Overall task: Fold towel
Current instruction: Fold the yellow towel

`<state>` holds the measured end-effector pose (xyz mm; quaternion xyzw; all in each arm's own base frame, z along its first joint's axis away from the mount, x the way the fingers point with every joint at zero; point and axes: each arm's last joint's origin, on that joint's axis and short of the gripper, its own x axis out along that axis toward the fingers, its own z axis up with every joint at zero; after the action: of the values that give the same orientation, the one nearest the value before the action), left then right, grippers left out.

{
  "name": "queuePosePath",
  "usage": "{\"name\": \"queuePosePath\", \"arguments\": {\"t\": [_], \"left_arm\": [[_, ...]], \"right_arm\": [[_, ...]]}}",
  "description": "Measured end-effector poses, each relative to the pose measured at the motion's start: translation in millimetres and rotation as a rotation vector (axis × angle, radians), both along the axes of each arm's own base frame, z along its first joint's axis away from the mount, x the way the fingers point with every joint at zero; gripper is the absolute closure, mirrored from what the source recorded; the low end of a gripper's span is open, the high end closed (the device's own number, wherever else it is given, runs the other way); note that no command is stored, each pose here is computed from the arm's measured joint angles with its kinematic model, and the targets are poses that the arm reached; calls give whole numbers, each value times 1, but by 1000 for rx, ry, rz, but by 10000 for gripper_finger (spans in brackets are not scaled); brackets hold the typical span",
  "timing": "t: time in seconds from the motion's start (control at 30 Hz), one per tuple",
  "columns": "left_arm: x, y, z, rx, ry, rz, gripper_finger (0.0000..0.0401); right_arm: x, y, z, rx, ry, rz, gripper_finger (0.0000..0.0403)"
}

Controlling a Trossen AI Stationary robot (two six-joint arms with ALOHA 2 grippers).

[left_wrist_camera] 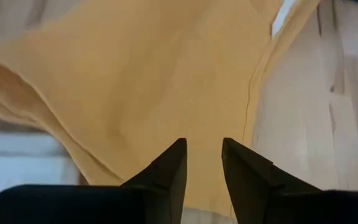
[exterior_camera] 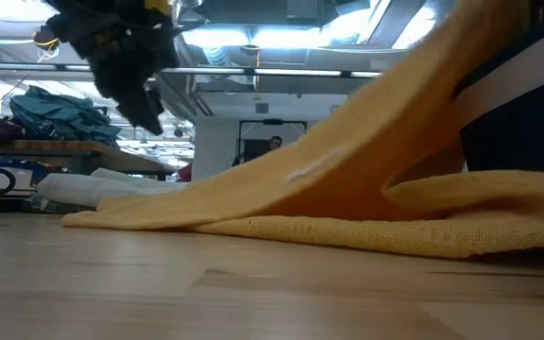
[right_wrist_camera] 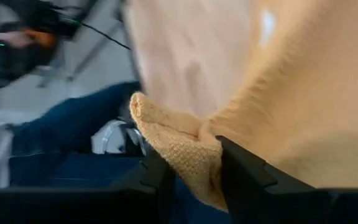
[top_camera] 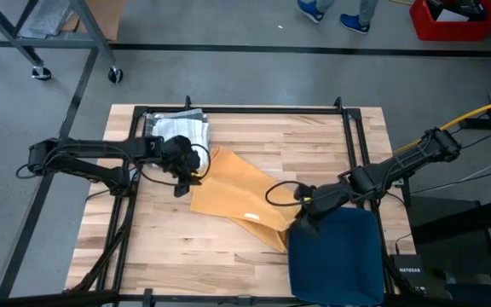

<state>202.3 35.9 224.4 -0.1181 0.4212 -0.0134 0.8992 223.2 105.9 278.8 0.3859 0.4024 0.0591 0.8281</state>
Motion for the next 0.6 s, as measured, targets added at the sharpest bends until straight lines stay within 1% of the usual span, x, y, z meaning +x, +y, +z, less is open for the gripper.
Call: {"name": "queuePosePath", "arguments": {"t": [0.07, 0.13, 0.27, 0.33, 0.43, 0.6], "left_arm": [[-2, -2, -6, -15, 21, 9, 309], [-3, -3, -11, -15, 36, 26, 306], [-4, -4, -15, 8, 44, 39, 291], [-3, -5, -14, 30, 36, 50, 280], [-1, -4, -13, 40, 16, 55, 262], [5, -3, -14, 59, -22, 45, 241]], "right_arm": [[-4, -2, -5, -3, 84, -35, 287], [-5, -3, -8, -20, 115, -65, 288], [-2, -3, -11, -9, 120, -110, 287], [2, -1, -11, 26, 119, -110, 287], [5, 2, -14, 50, 132, -88, 287], [10, 4, -22, 52, 178, -109, 287]]}}
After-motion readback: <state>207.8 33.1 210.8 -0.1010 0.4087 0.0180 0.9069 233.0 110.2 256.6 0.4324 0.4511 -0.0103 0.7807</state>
